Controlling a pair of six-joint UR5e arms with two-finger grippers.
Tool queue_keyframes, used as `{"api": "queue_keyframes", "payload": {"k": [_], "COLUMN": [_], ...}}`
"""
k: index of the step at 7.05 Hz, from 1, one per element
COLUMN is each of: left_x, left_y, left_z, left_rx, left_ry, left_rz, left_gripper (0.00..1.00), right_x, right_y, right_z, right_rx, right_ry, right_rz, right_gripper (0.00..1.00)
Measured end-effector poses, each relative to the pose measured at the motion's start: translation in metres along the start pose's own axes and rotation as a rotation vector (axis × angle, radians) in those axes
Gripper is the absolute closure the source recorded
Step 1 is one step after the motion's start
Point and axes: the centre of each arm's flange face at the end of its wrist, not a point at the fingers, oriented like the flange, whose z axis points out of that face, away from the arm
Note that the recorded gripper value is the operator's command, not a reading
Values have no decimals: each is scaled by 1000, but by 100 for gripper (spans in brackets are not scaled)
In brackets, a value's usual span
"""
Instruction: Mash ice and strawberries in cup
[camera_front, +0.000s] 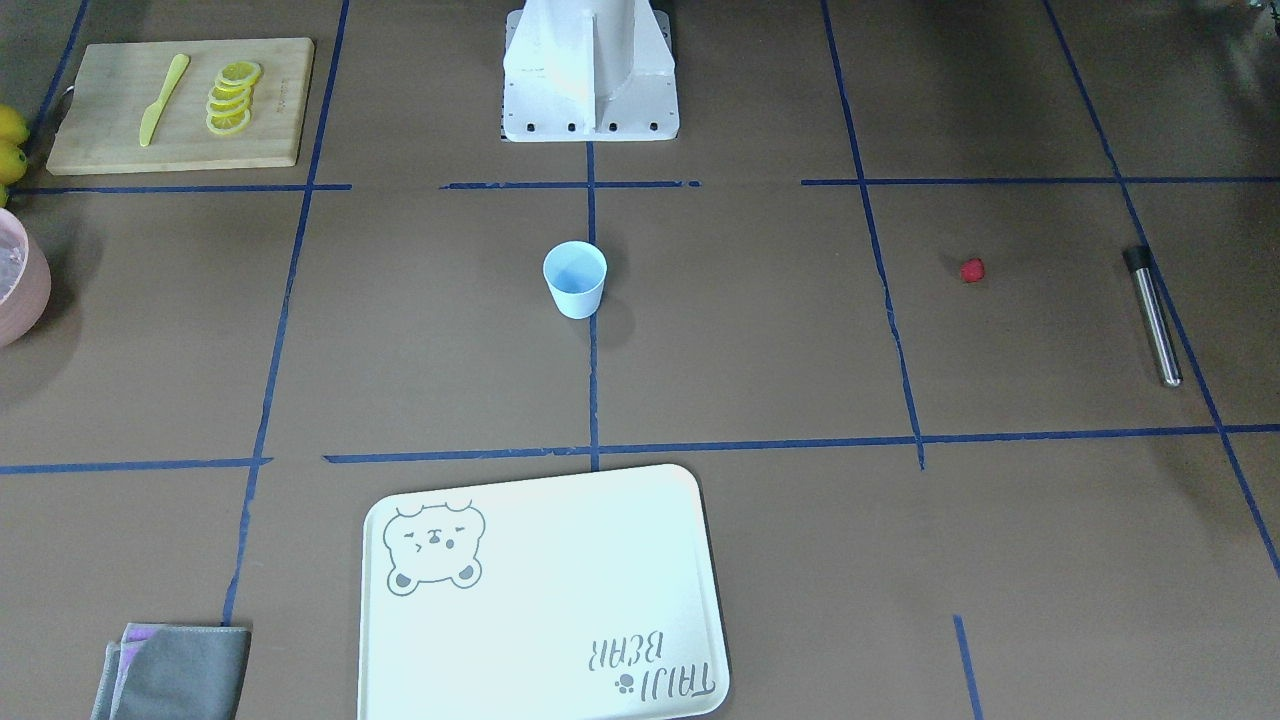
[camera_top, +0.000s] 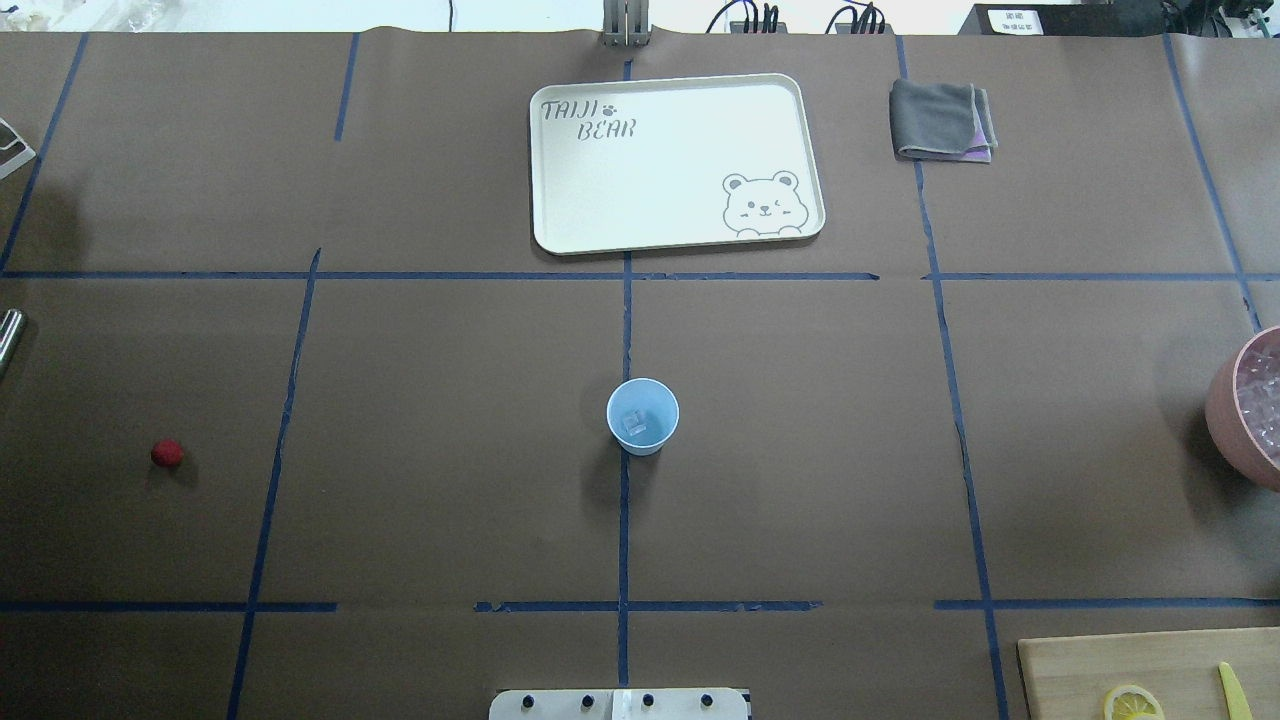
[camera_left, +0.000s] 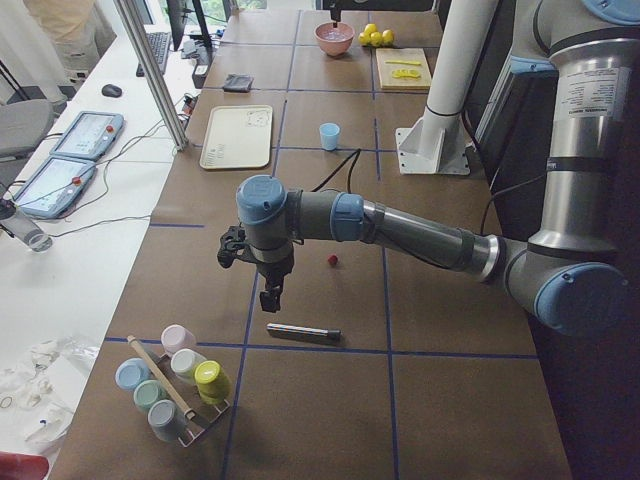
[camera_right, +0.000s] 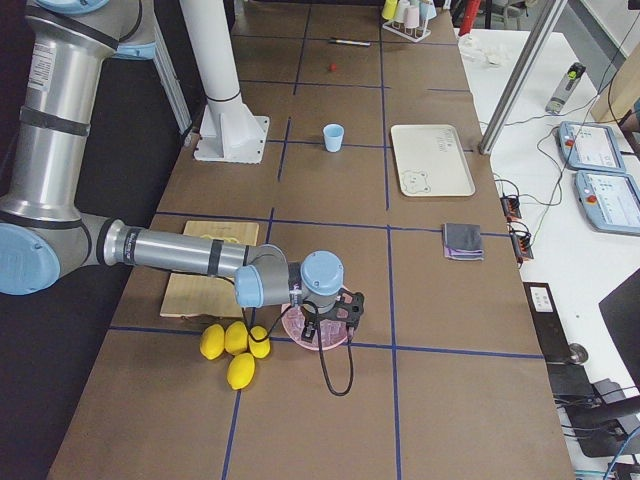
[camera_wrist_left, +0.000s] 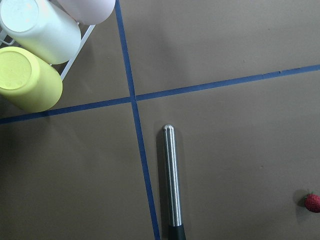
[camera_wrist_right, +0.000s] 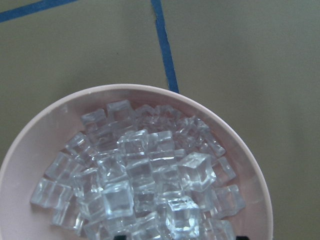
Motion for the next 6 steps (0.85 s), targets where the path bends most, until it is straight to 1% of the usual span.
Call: {"api": "queue_keyframes", "payload": {"k": [3,6], "left_x": [1,1], "left_y": [0,0], "left_z": [-1,-1], "left_rx": [1,2], "left_ry": [0,0], "left_rz": [1,2], "left_gripper": [0,0], "right_x": [7,8], "right_y": [-2,-4], "right_z": [7,9], "right_rx": [-13,-17], "right_ry": [7,7], "right_rz": [15,18], "right_gripper": [28,29]}}
